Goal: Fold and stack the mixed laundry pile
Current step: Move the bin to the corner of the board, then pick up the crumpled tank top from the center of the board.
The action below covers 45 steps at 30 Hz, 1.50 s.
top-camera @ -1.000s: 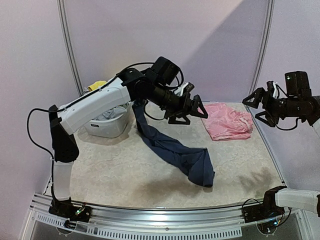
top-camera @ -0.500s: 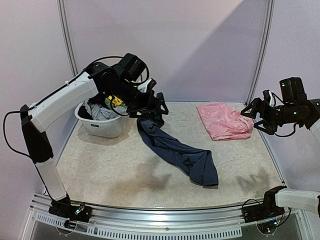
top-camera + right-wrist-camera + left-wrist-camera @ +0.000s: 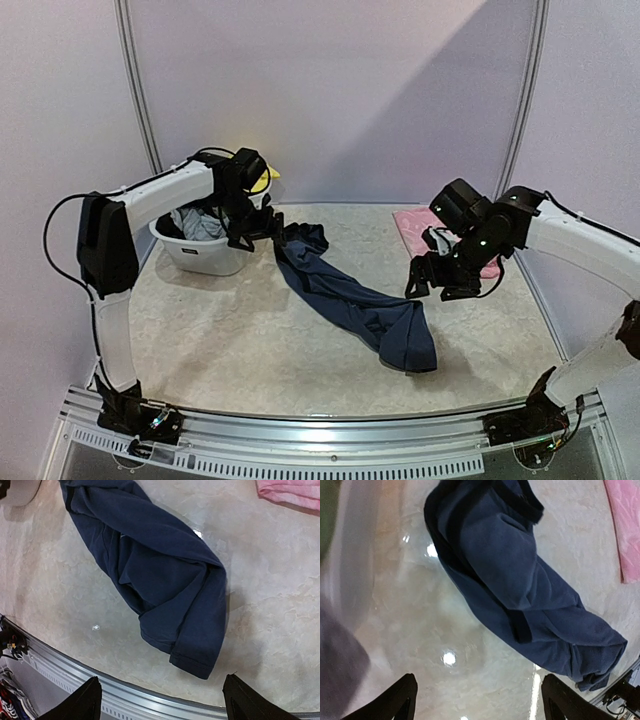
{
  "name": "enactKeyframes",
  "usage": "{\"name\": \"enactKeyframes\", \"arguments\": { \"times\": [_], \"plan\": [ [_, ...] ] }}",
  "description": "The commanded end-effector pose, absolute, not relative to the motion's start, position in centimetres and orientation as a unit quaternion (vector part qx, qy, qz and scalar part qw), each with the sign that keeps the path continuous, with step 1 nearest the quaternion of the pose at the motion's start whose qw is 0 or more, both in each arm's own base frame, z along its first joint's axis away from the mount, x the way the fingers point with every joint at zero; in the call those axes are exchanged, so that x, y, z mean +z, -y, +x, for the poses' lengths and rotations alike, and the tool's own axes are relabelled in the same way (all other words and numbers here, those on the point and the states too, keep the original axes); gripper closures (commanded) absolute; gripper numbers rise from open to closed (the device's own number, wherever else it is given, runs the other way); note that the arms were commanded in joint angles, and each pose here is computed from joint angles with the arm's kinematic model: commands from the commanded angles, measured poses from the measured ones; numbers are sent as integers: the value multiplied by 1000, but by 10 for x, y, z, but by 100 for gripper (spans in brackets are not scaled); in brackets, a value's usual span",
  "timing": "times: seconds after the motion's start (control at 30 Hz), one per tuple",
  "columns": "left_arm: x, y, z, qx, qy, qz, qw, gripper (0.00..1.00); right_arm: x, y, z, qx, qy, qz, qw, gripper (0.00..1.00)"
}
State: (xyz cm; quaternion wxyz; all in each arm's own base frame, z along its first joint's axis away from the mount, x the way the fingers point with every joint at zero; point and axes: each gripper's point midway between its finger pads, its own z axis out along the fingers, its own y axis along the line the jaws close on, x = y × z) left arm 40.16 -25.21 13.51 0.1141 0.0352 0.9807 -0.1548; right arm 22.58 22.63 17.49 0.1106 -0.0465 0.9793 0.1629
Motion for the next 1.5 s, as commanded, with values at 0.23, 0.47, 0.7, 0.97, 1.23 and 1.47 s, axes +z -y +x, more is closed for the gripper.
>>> {"name": "enactKeyframes", "arguments": {
  "times": [0.23, 0.47, 0.7, 0.97, 1.23, 1.47],
  "plan": [
    [116, 174, 452, -103, -989, 2, 110, 12, 123, -273, 207, 111, -982, -136, 62, 22],
    [126, 176, 453, -123, -986, -1, 112, 14, 90, -269, 201, 65, -985, -155, 26, 34],
    [160, 191, 435, -153, -979, 2, 137, 14, 58, -259, 198, 20, -990, -142, -3, 45],
    [190, 201, 399, -167, -973, 18, 155, 14, 53, -253, 186, 20, -991, -130, -27, 48],
    [193, 192, 372, -166, -973, 14, 160, 14, 61, -247, 158, 3, -990, -136, -41, 51],
    [190, 187, 355, -168, -973, 9, 157, 14, 47, -241, 154, -30, -991, -123, -45, 55]
  ]
}}
